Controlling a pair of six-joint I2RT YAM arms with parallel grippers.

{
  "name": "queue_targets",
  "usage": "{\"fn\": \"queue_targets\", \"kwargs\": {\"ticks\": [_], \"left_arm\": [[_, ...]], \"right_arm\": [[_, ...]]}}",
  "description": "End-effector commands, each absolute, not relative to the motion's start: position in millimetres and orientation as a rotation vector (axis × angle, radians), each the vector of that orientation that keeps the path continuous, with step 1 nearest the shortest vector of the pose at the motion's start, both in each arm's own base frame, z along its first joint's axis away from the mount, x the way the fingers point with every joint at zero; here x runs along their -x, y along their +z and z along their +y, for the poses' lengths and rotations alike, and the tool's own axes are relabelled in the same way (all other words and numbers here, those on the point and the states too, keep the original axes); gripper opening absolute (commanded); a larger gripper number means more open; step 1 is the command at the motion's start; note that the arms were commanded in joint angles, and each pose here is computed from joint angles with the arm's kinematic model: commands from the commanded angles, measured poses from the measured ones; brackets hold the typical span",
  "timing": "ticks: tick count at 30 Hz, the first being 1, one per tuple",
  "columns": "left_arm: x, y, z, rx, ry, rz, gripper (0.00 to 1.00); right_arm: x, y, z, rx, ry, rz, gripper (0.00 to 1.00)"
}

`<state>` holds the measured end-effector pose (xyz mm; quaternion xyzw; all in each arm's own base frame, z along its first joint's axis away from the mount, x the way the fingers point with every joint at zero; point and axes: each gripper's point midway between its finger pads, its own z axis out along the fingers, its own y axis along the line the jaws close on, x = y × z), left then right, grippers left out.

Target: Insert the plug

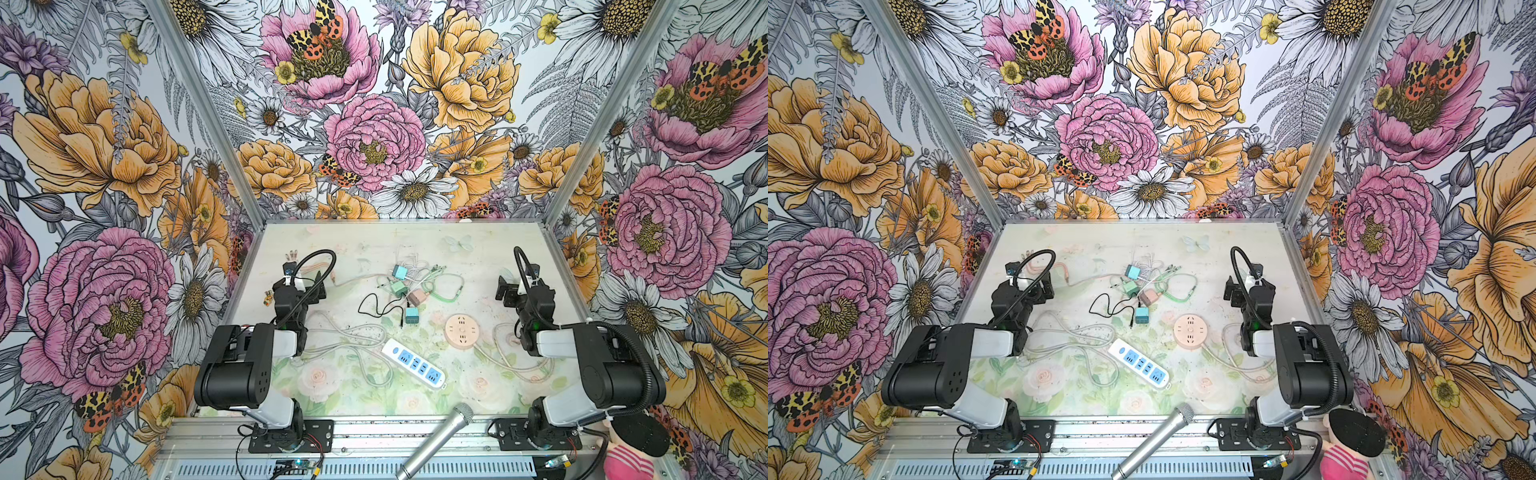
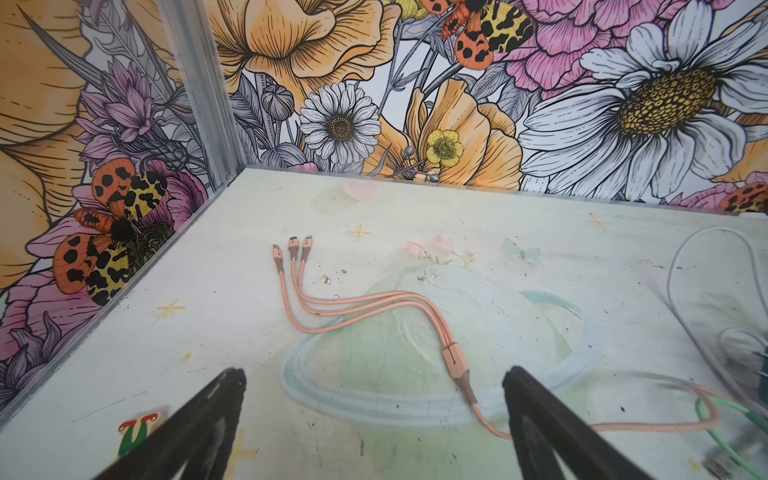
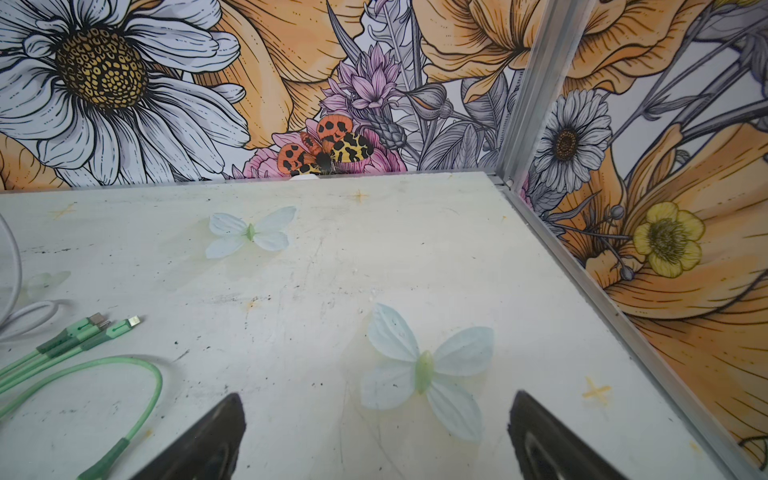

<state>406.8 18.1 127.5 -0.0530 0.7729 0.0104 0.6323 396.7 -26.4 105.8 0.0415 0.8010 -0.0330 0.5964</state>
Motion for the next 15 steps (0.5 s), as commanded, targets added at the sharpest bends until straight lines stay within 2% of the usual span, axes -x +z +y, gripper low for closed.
{"fn": "queue_targets", "kwargs": {"ticks": [1,15], "left_arm": [[-406.2,129.0,16.4,0.102,0.038,1.758,0.99],[-406.4,128.7,16.3,0.099,0.020,1.759,0.99]], "right_arm": [[-403.3,112.2,-22.9,-0.081,-0.069,1.845,1.00],[-403.1,112.1,-23.3,-0.082,-0.071,1.846,0.99]]}}
